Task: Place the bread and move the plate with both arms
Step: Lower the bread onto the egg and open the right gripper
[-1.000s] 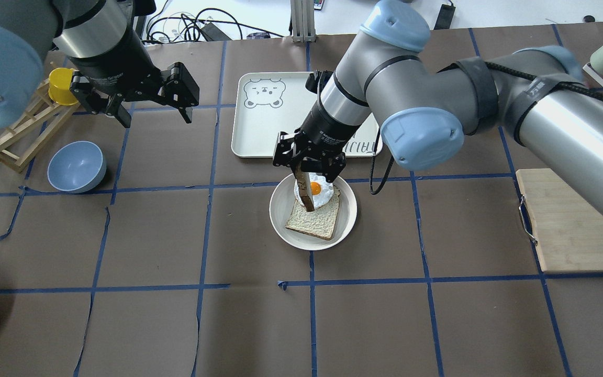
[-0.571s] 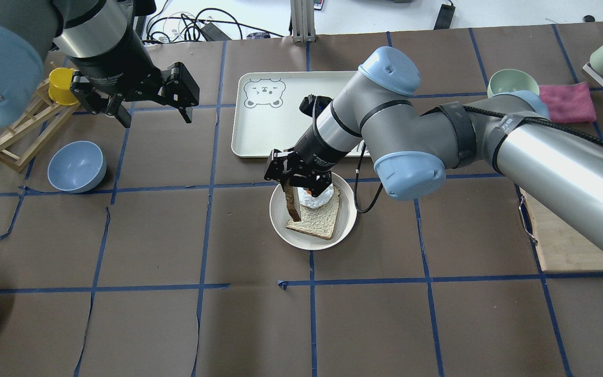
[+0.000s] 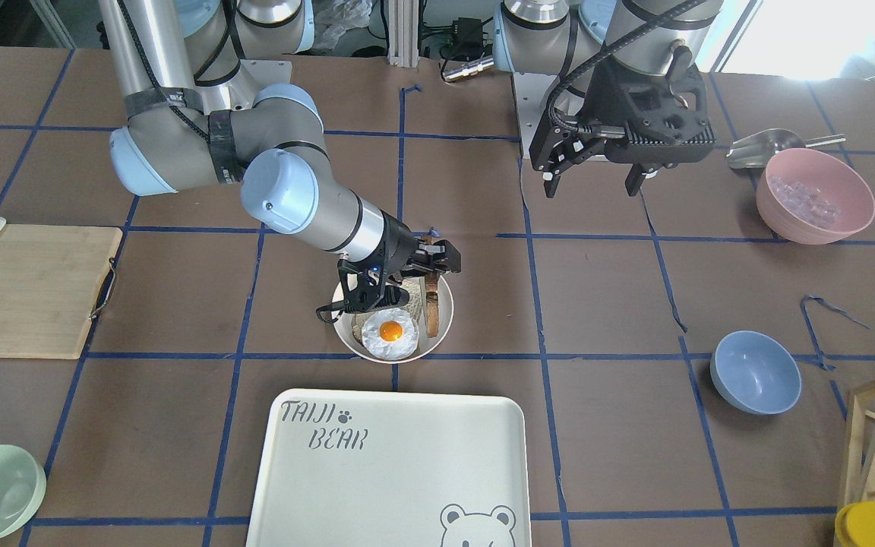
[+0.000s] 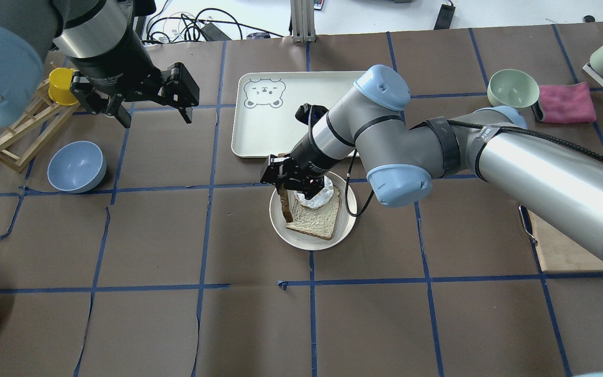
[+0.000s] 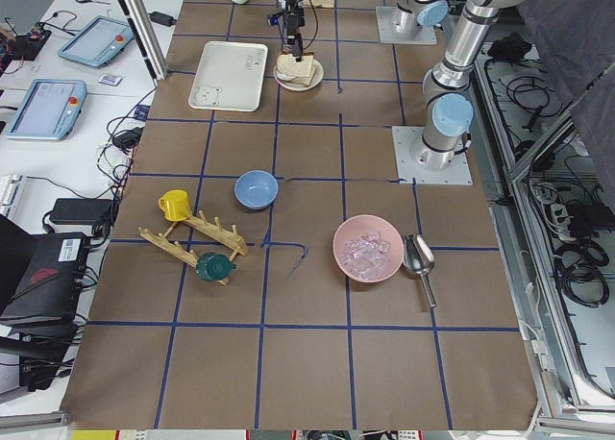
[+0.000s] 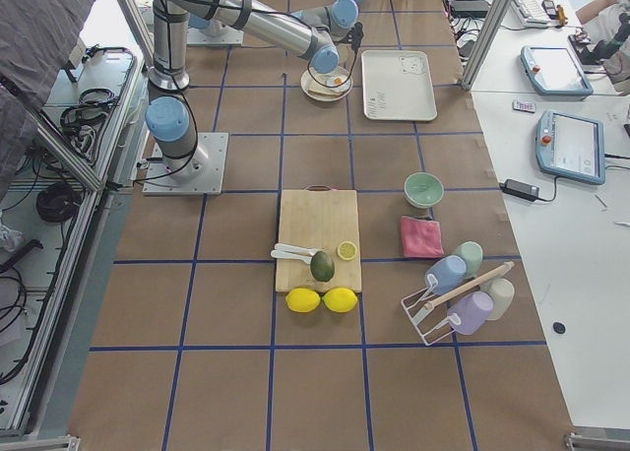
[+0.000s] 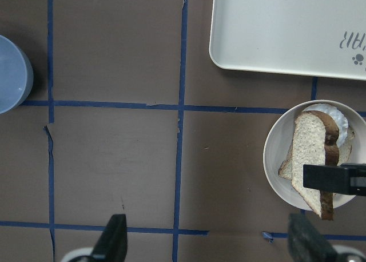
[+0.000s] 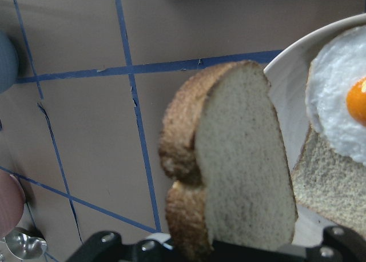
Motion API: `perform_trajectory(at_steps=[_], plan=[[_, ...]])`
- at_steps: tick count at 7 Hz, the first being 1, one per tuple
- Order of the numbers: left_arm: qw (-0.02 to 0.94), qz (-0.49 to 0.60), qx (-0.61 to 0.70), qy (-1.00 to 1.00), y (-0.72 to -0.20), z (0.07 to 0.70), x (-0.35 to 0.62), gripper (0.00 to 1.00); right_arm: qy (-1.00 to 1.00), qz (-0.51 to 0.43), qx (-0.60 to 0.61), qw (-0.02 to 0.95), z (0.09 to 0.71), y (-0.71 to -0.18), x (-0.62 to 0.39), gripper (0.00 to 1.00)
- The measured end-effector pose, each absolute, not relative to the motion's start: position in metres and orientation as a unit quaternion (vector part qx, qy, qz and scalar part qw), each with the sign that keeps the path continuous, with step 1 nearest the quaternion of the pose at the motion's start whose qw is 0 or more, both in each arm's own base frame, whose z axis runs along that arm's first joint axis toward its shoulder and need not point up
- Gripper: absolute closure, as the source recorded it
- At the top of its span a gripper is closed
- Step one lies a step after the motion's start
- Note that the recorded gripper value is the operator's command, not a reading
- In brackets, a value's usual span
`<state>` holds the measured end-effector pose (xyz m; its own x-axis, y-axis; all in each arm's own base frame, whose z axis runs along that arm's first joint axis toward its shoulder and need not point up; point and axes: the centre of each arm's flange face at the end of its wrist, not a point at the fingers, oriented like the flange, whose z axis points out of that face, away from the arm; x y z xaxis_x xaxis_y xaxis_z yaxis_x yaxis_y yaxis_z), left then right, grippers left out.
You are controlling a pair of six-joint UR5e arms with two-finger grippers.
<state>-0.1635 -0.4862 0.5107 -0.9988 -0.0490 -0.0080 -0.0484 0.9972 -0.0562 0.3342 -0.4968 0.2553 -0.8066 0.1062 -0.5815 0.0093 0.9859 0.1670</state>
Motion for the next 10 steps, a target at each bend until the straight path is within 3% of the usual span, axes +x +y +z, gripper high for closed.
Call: perform_trajectory(at_steps=[8,9,10], plan=[[0.004,-0.028,-0.024,0.999,-0.486,0.511,-0.164,0.0,0.943,0.089,0.026,0.32,0.227,-0.503,0.338,1.0],[0.004,-0.028,-0.024,0.999,-0.486,0.511,-0.164,0.0,0.944,0.087,0.027,0.318,0.227,-0.505,0.335,0.83],[0.004,-0.028,-0.024,0.999,-0.486,0.511,-0.164,0.0,0.945,0.083,0.026,0.316,0.227,-0.508,0.328,0.56]])
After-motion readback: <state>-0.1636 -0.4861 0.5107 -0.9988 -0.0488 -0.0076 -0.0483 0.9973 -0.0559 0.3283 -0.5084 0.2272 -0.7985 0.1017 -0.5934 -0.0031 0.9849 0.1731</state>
